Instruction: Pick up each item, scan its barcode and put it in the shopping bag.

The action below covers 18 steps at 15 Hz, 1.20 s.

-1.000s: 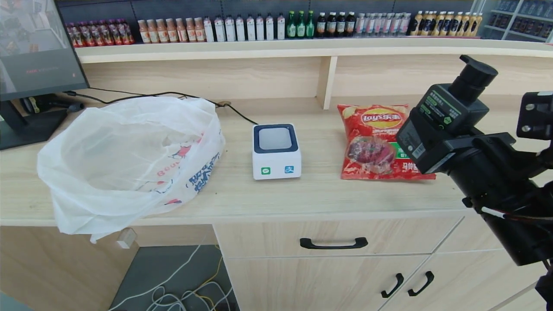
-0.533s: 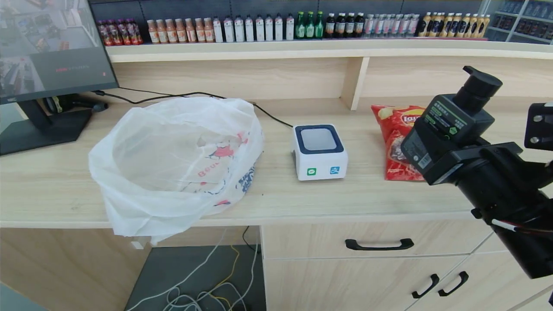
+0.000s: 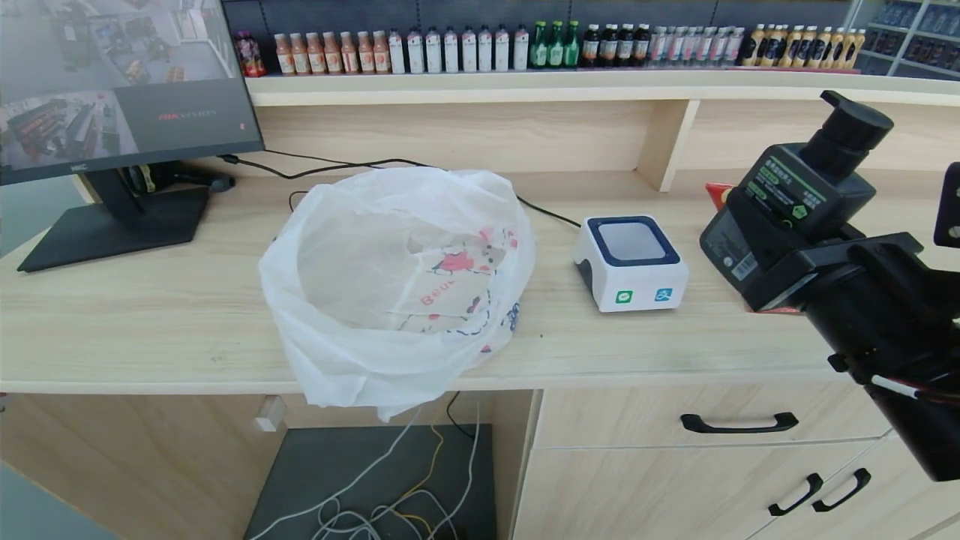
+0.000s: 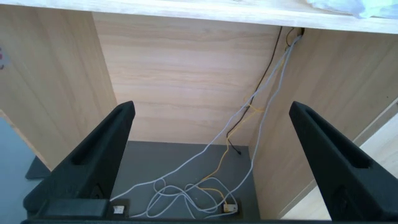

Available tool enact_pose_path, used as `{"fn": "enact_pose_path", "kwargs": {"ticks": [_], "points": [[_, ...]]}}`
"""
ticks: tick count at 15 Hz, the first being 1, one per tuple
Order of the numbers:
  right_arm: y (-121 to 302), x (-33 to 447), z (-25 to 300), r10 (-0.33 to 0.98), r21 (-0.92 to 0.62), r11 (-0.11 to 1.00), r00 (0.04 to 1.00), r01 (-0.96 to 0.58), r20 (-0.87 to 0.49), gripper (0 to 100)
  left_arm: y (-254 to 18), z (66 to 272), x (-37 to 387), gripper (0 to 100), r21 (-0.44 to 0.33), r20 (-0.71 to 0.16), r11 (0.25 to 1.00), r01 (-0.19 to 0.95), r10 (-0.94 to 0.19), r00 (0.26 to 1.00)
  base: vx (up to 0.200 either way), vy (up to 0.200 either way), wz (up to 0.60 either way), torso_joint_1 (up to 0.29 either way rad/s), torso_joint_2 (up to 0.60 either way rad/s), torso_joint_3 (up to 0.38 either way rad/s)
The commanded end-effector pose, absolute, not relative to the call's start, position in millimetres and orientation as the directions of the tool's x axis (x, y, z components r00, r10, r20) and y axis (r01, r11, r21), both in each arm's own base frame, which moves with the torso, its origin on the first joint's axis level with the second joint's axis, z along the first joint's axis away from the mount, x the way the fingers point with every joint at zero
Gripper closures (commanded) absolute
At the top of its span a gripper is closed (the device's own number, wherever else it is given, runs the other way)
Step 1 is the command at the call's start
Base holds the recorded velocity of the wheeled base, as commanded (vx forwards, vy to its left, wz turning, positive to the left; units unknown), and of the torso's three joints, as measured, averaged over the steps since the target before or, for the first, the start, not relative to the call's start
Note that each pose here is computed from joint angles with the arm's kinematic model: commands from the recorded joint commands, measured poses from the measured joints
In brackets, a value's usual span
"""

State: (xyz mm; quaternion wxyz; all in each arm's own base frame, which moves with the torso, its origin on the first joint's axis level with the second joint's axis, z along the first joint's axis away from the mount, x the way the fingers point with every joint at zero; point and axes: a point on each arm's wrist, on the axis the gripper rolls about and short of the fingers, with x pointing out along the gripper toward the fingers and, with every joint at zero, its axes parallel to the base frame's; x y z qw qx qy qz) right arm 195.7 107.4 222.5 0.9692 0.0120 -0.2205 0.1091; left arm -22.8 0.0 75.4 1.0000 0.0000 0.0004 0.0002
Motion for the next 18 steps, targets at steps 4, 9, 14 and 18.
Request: {"fn": "enact_pose_path", "kwargs": {"ticks": [4, 9, 14, 18], "points": [[117.4, 209.7, 225.8, 0.208, -0.026, 0.975, 0.873, -0.219, 0.441, 100, 0.0, 75.5, -22.8, 0, 0.0, 0.0, 1.0, -0.002, 0.002, 1.0, 0.0, 0.0, 0.0, 0.0, 0.0, 0.0], [134.3, 240.7, 231.3, 0.198, -0.047, 0.979, 0.861, -0.199, 0.469, 100, 0.0, 75.5, -22.8, 0, 0.0, 0.0, 1.0, 0.0, 0.0, 1.0, 0.0, 0.0, 0.0, 0.0, 0.0, 0.0], [154.1, 281.6, 226.7, 0.195, -0.05, 0.979, 0.853, -0.196, 0.485, 100, 0.0, 75.5, -22.8, 0, 0.0, 0.0, 1.0, -0.002, 0.002, 1.0, 0.0, 0.0, 0.0, 0.0, 0.0, 0.0], [161.6, 302.5, 216.6, 0.368, -0.221, 0.929, 0.791, -0.297, 0.488, 100, 0.1, 75.5, -22.8, 0, 0.0, 0.0, 1.0, 0.0, 0.0, 1.0, 0.0, 0.0, 0.0, 0.0, 0.0, 0.0]]}}
